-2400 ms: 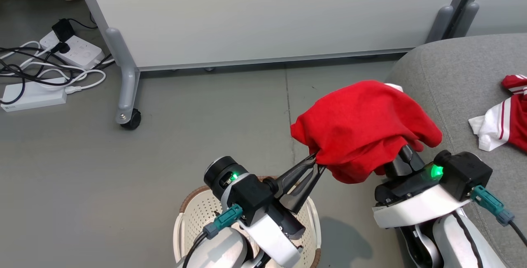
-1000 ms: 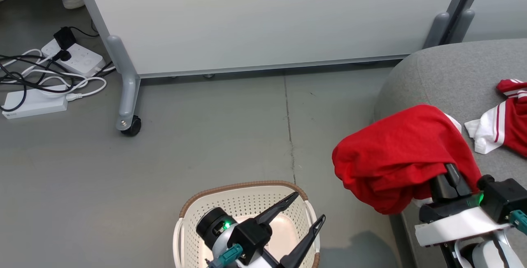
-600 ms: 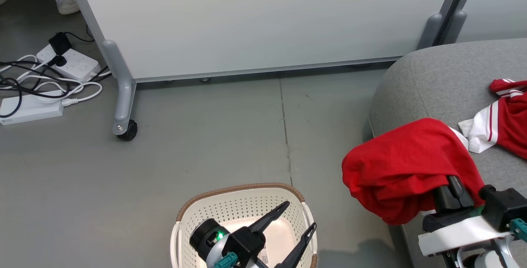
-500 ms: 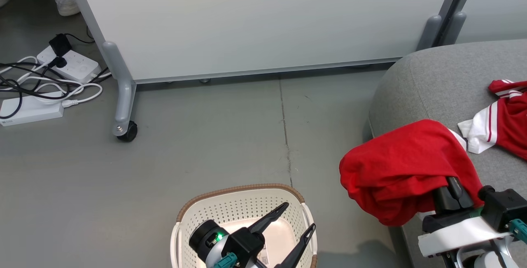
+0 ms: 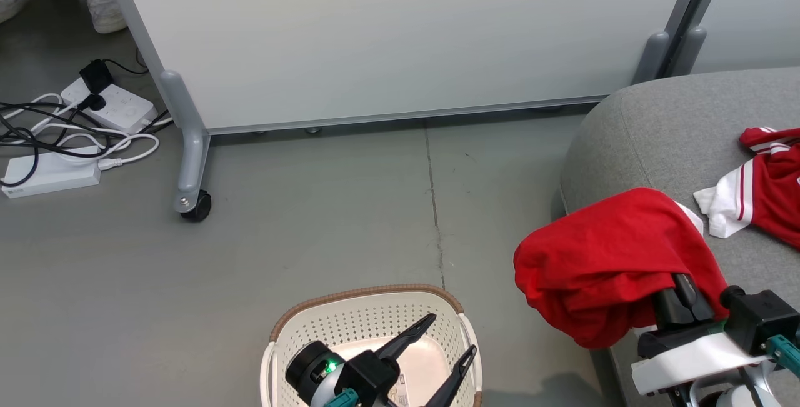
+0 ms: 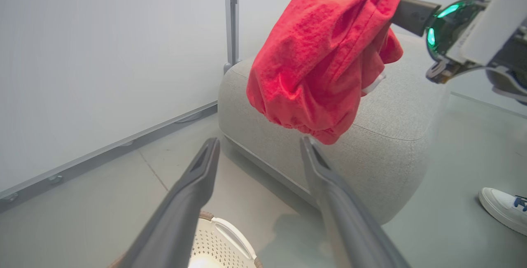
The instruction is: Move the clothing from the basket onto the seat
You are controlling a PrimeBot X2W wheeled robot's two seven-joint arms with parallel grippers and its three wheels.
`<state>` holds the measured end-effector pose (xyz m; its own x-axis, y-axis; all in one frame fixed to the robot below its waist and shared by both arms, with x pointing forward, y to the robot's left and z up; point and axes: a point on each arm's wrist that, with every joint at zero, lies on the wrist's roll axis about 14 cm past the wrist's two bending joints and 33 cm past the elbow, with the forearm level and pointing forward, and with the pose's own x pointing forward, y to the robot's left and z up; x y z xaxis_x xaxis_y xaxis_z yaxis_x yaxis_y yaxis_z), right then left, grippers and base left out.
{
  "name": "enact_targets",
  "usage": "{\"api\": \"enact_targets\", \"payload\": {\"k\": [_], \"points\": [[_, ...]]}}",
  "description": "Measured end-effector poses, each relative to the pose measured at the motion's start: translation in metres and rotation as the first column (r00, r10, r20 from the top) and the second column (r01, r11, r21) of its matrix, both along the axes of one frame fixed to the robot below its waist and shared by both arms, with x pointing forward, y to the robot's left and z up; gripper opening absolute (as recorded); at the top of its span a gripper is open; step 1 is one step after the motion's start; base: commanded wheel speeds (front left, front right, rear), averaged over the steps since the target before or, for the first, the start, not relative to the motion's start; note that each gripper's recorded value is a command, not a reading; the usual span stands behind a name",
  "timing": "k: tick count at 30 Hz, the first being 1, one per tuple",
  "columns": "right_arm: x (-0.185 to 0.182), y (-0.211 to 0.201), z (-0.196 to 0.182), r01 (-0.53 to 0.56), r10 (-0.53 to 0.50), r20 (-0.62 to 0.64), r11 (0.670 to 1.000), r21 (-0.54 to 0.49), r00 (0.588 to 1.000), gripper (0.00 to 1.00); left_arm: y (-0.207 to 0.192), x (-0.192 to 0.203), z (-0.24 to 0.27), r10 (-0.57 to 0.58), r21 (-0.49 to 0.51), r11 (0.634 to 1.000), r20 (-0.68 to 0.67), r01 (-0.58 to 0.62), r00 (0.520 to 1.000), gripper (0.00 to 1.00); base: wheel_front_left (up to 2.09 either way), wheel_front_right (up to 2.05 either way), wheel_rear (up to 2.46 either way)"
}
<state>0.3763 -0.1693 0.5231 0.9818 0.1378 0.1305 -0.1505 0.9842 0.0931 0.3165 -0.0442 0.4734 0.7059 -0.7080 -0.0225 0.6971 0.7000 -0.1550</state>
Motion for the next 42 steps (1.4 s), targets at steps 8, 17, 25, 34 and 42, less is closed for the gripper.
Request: {"api": "enact_targets", "payload": {"k": [8,17,25,34,42], "points": [[-0.001,-0.002,0.0,0.002,-0.003,0.0,1.0,-0.005,1.0,0.0,0.0,0.001,0.001,0.004,-0.007,1.0,-0.002,-0.004,1.0,1.0,0.0,0.0,0.0],[-0.005,-0.021,0.0,0.059,-0.059,0.0,0.998,-0.009,0.998,0.0,-0.009,0.004,-0.001,-0.024,-0.017,1.0,-0.014,0.024,1.0,1.0,0.0,0.0,0.0],[-0.015,-0.051,0.001,0.147,-0.148,-0.001,0.989,-0.018,0.989,0.0,-0.03,0.002,-0.003,-0.099,-0.025,0.995,-0.023,0.098,0.995,1.0,0.0,0.0,0.0],[-0.035,-0.087,0.001,0.265,-0.265,-0.005,0.964,-0.031,0.964,0.0,-0.062,-0.004,-0.005,-0.215,-0.034,0.976,-0.026,0.214,0.976,1.0,0.0,0.0,0.0],[-0.057,-0.115,0.001,0.363,-0.364,-0.011,0.931,-0.043,0.931,0.0,-0.087,-0.009,-0.005,-0.303,-0.045,0.952,-0.022,0.302,0.953,1.0,0.0,0.0,0.0]]}}
